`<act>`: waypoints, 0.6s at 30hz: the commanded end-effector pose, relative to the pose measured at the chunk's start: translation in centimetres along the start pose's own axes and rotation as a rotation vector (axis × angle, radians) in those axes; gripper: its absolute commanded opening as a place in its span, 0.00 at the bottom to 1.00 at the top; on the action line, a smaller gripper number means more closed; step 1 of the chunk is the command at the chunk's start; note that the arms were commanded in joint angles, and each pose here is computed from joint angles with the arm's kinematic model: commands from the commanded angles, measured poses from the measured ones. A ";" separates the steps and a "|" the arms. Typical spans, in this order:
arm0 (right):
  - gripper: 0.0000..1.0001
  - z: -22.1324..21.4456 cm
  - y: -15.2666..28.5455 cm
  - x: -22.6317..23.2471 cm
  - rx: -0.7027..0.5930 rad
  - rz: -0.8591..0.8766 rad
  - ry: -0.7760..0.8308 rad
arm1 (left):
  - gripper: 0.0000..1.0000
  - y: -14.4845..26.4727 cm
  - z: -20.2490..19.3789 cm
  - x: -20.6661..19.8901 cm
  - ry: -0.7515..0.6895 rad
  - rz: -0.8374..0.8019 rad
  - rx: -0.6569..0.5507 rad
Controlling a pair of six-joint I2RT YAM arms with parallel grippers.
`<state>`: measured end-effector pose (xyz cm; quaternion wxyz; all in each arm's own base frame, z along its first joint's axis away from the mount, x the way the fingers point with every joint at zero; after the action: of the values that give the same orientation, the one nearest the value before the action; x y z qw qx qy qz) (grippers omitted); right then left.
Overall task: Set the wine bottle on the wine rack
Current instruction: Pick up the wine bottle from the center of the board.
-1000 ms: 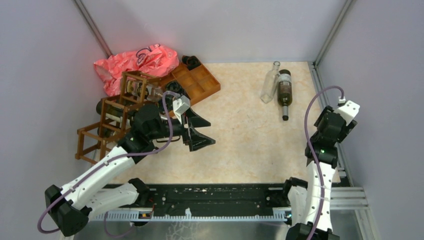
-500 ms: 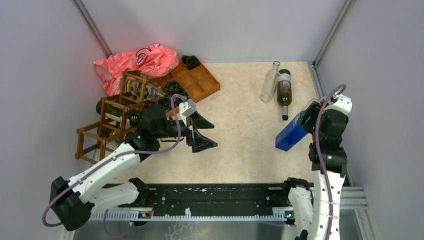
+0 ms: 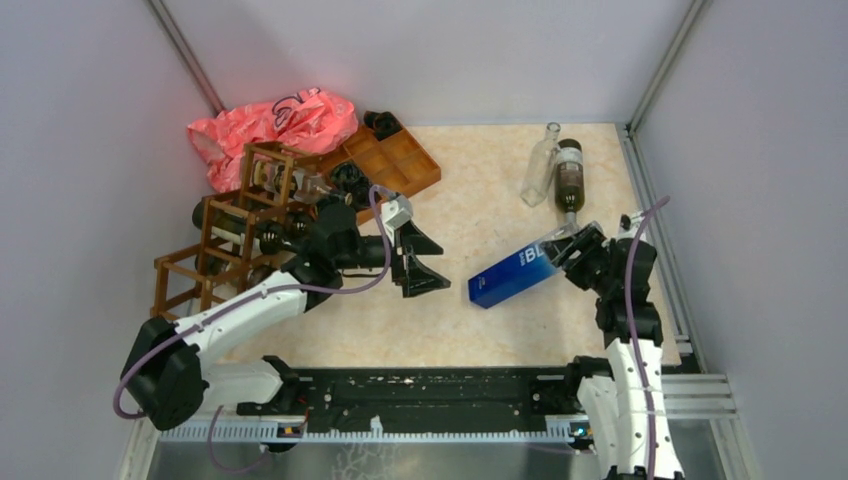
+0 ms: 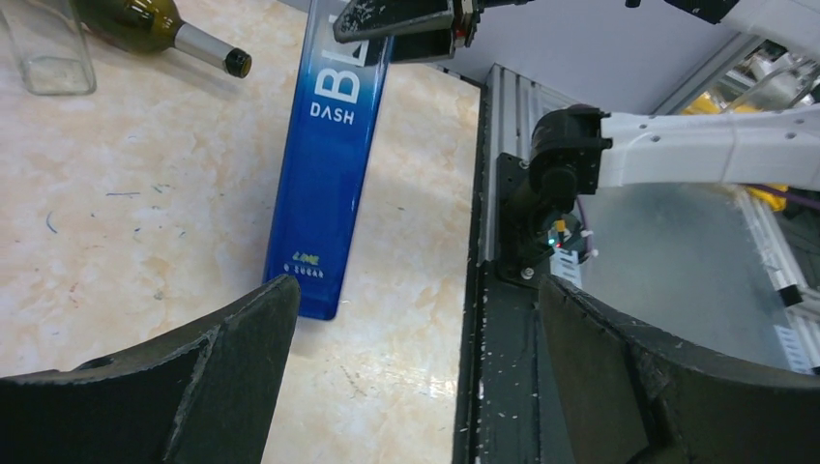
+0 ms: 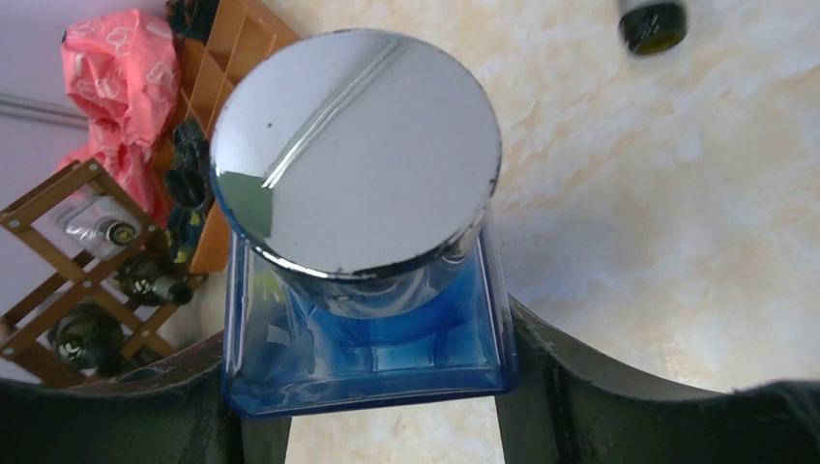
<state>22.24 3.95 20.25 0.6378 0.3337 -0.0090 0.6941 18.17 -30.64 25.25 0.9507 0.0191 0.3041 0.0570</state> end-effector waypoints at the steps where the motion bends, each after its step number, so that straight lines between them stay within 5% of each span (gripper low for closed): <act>1: 0.00 4.5 1.1 5.6 -0.209 0.309 -0.073 | 0.99 -0.8 -0.3 1.3 -0.122 0.000 -0.003; 8: 0.00 3.1 0.5 6.4 -0.214 0.451 -0.190 | 0.99 -1.9 -2.7 3.4 -0.330 -0.082 0.119; 18: 0.00 0.5 0.5 6.4 -0.240 0.614 -0.282 | 0.99 -4.3 -3.6 7.1 -0.459 0.037 0.166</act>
<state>23.01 7.84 16.47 0.5225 0.4142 -0.1687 0.7260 21.20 -32.61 17.20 0.9801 0.1147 0.1586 0.0327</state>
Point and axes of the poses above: each gripper's point midway between its finger pads, its own y axis back along the fingers, its own x axis along the line the jaws close on, z = x × y, the point moved 3 cm from there along y, back along the fingers, and after that the axes turned 15 degrees about y, right-handed, at the moved point
